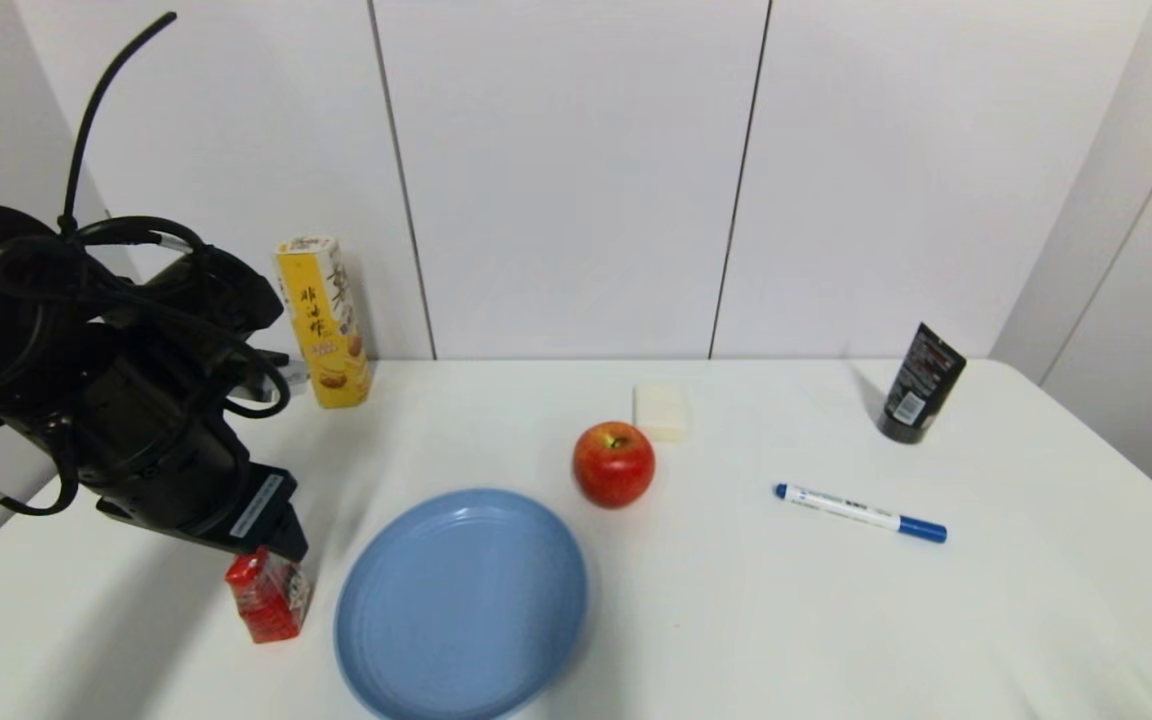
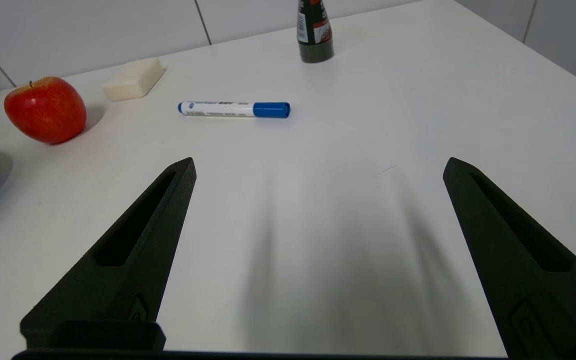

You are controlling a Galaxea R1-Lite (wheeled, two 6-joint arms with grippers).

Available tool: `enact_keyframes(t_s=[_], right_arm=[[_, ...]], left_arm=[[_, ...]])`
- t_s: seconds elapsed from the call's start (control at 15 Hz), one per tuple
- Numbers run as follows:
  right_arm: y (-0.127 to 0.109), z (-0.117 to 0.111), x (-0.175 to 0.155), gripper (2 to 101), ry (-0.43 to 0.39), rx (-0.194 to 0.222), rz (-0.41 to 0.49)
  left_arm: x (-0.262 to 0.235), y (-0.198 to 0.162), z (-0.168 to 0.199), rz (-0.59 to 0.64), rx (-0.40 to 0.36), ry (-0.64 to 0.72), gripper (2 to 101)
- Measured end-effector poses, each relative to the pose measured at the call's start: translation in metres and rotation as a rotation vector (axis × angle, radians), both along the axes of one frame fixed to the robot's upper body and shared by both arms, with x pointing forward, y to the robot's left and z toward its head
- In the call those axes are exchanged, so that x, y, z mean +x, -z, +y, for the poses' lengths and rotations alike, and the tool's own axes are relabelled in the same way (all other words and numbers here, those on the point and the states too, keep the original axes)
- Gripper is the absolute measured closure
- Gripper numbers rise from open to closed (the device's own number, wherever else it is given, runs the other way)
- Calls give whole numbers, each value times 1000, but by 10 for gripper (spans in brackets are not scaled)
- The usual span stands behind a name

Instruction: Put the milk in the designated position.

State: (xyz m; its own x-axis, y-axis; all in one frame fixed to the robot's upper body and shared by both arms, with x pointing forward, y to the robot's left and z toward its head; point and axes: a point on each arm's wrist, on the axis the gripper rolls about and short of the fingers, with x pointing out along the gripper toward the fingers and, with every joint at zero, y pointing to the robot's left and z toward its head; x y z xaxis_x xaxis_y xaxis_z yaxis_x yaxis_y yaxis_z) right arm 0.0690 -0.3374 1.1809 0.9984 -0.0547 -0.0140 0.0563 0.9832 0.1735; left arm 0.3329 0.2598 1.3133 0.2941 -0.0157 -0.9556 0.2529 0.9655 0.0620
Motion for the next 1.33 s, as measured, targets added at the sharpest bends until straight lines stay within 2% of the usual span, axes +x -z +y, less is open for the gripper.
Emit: enact_keyframes(t_s=[0.2, 0.4, 0.67, 0.93, 1.07, 1.2, 1.33], right_arm=[[0, 0, 0, 43, 0, 0, 0], [0, 0, 0, 43, 0, 0, 0], [0, 0, 0, 43, 0, 1, 0], [0, 0, 0, 43, 1, 0, 0], [0, 0, 0, 43, 0, 0, 0], [0, 0, 0, 43, 1, 0, 0], [0, 0, 0, 43, 0, 0, 0]], left_arm=[[-1, -9, 0, -57, -18, 2, 239], [-4, -23, -3, -217, -80, -7, 181], [-20, -30, -1, -497, -214, -39, 132], [-70, -20, 17, -786, -320, -44, 100], [-98, -11, 33, -928, -316, -49, 89], [-128, -2, 54, -1073, -236, -79, 81], [-161, 13, 65, -1166, -180, -94, 75]])
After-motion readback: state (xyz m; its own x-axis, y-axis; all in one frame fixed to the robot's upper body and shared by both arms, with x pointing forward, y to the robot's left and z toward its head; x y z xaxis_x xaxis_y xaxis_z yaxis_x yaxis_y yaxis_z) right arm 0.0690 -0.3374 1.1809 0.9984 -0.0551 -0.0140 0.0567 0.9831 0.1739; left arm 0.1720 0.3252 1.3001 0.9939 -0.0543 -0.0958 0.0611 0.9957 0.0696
